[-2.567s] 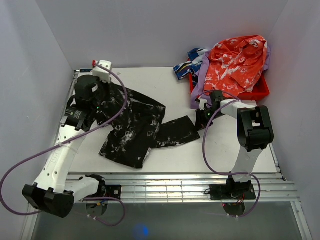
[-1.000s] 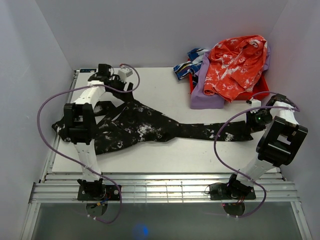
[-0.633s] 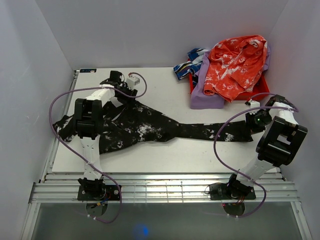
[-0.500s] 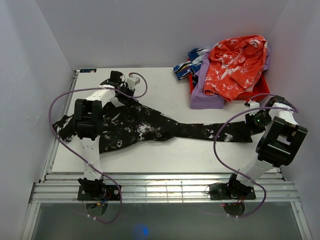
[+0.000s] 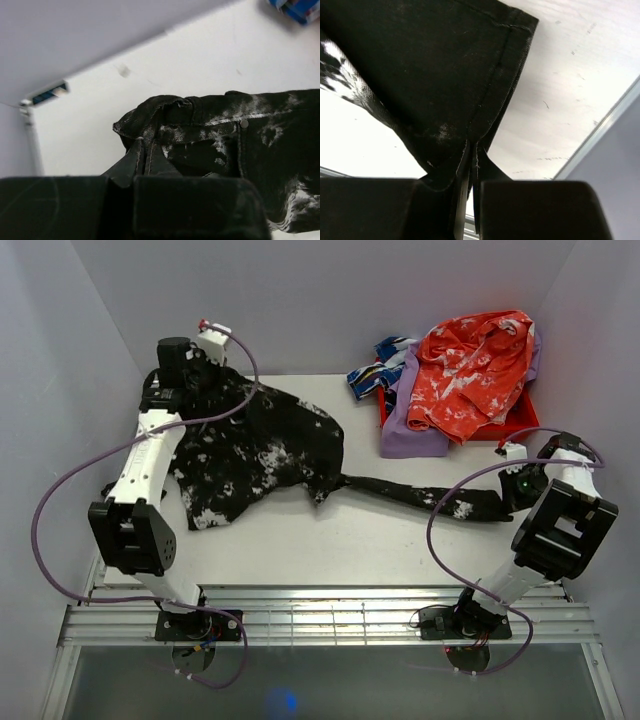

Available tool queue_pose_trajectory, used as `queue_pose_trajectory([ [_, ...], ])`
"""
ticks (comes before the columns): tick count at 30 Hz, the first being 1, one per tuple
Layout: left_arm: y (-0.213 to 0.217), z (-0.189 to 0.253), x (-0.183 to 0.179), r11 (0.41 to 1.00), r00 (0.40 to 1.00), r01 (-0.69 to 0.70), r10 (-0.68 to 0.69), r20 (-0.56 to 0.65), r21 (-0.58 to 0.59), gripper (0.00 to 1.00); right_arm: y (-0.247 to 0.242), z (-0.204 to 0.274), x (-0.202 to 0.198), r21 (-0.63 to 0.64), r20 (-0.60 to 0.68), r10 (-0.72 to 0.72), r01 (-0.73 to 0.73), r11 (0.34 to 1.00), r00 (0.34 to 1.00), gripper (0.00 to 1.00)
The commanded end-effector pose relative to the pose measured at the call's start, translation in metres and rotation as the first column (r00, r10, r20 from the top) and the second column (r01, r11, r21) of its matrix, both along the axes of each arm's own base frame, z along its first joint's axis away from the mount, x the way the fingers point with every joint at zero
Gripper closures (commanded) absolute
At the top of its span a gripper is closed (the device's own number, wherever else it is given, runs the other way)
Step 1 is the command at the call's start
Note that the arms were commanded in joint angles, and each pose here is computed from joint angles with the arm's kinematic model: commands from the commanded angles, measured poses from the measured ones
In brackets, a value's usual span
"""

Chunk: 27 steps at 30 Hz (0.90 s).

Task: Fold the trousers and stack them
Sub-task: Flatten the trousers out

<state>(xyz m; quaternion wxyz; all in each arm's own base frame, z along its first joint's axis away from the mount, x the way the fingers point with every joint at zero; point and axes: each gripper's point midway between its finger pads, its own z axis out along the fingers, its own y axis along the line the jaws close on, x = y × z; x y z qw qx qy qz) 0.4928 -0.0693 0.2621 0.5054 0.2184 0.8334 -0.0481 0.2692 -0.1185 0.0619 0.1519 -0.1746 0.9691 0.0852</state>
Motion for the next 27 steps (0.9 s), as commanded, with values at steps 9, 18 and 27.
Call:
queue_pose_trajectory([
  [9, 0.080, 0.071, 0.080, 0.950, 0.895, -0.310, 0.281, 0.345, 0.029, 1.00, -0.050, 0.016, 0.011, -0.132, 0.037, 0.002, 0.003, 0.991, 0.999, 0.92],
  [18, 0.094, 0.013, 0.178, 0.931, 0.892, -0.357, 0.317, 0.322, 0.072, 0.33, -0.022, 0.031, 0.027, 0.056, 0.004, -0.059, 0.058, 0.997, 0.998, 0.44],
  [27, 0.127, 0.012, 0.068, 0.954, 0.978, -0.206, 0.206, 0.024, 0.219, 0.19, 0.025, 0.060, 0.021, 0.119, 0.080, 0.035, -0.044, 0.992, 0.996, 0.02],
])
